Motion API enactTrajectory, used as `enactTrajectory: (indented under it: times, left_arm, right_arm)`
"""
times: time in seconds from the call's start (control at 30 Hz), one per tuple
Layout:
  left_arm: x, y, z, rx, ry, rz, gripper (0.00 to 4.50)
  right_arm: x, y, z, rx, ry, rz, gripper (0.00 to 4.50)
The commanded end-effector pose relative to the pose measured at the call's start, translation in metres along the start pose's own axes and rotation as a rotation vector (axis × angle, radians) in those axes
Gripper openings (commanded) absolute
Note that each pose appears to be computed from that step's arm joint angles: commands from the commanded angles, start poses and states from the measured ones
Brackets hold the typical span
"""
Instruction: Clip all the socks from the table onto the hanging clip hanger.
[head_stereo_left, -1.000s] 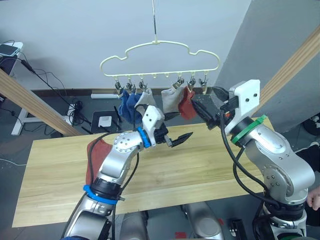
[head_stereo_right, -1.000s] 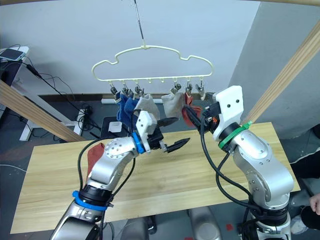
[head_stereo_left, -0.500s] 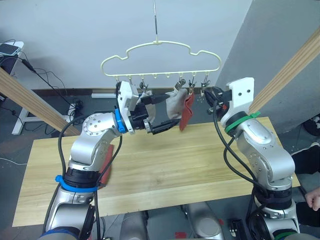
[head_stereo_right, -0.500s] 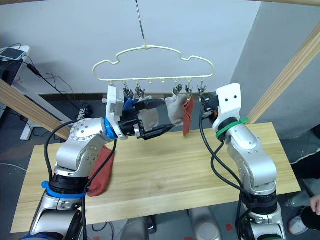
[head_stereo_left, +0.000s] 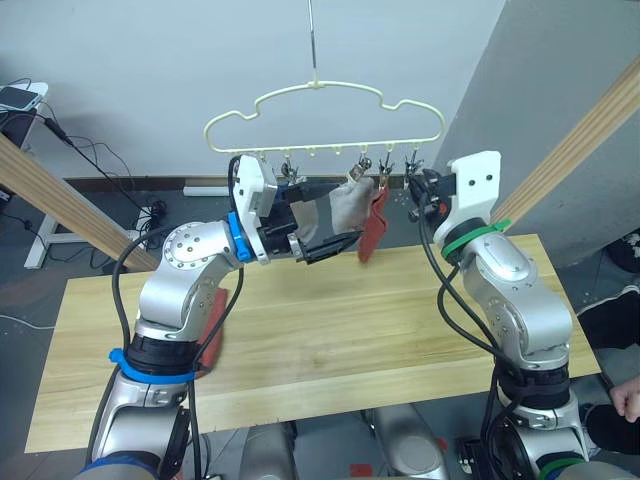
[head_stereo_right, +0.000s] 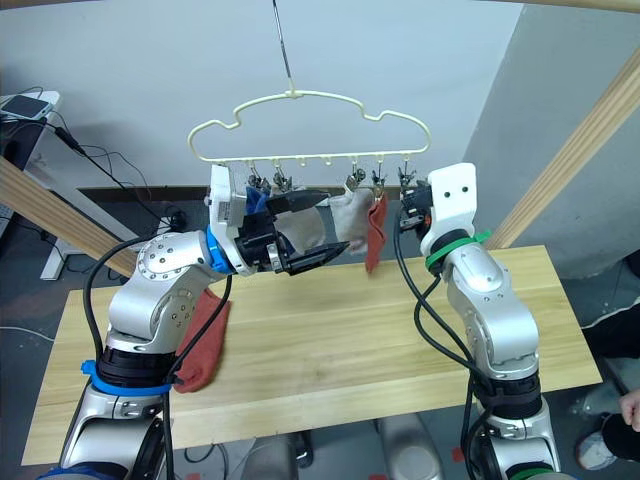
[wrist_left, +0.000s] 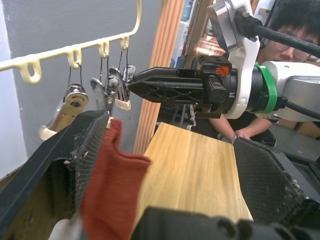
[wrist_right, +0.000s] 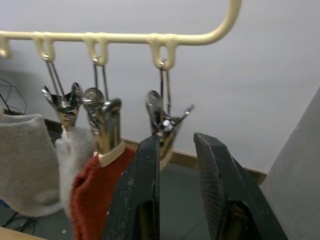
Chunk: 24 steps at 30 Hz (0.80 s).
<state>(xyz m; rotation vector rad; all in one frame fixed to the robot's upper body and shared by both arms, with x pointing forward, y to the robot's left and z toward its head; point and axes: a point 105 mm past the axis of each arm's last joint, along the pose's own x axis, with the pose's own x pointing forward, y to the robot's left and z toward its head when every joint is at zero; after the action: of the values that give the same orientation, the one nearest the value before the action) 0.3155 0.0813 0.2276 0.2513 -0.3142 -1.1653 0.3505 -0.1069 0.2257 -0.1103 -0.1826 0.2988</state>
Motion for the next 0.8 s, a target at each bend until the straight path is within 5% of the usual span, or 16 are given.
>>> enactTrajectory:
  times: [0.03,0.2,0.8]
  left_arm:
    - [0.003,-0.001,0.010,0.053,-0.024,-0.007,4.50]
    - [0.003,-0.002,0.008,0.057,-0.019,-0.010,4.50]
    - [0.006,-0.002,0.008,0.070,-0.016,-0.014,4.50]
  right_arm:
    - [0.000,-0.004,0.016,0.001,-0.068,-0.024,1.12]
    - [0.001,-0.001,0.015,0.002,-0.062,-0.016,2.33]
    - [0.015,0.005,0.019,0.055,-0.085,-0.034,2.33]
